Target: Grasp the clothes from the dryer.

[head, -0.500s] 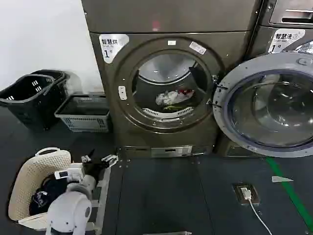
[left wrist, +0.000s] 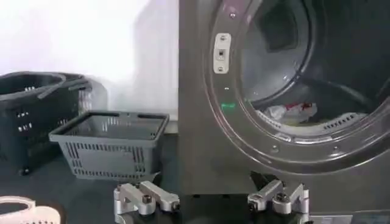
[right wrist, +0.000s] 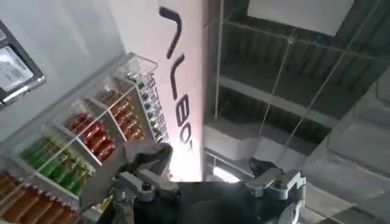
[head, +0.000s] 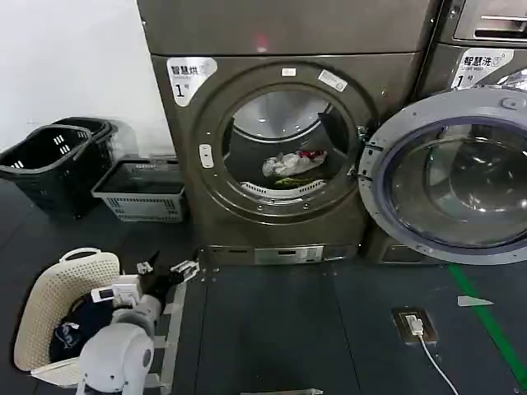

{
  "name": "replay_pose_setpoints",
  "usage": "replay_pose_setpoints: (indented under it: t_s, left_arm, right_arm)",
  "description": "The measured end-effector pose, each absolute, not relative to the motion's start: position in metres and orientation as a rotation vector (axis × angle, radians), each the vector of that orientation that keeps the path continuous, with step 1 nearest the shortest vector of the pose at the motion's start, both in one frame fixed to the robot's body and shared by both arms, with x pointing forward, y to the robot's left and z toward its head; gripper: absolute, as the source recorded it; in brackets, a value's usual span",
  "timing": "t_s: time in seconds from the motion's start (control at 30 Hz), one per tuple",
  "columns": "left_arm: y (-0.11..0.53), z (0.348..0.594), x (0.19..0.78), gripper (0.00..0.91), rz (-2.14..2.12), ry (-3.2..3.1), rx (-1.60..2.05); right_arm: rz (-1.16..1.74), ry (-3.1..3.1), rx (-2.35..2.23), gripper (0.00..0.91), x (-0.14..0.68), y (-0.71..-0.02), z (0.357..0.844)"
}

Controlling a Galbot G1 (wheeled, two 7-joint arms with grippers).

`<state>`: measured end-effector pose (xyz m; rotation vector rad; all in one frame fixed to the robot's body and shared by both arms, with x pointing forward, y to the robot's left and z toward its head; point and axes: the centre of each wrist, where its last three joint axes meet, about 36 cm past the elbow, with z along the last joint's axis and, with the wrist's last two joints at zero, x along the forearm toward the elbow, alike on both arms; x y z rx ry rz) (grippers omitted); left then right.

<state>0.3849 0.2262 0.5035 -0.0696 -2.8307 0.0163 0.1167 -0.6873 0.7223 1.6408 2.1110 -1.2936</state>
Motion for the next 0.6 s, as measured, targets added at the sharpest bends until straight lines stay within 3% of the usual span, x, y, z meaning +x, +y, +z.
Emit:
replay_pose_setpoints:
  t_s: [0.6]
  left_arm:
    - [0.2254,0.506,0.3822,0.907,0.021,-2.837,-0.08]
  right_arm:
    - [-1.283,2.113,1.65,0.907,0.1169,-0.6904,0.7209]
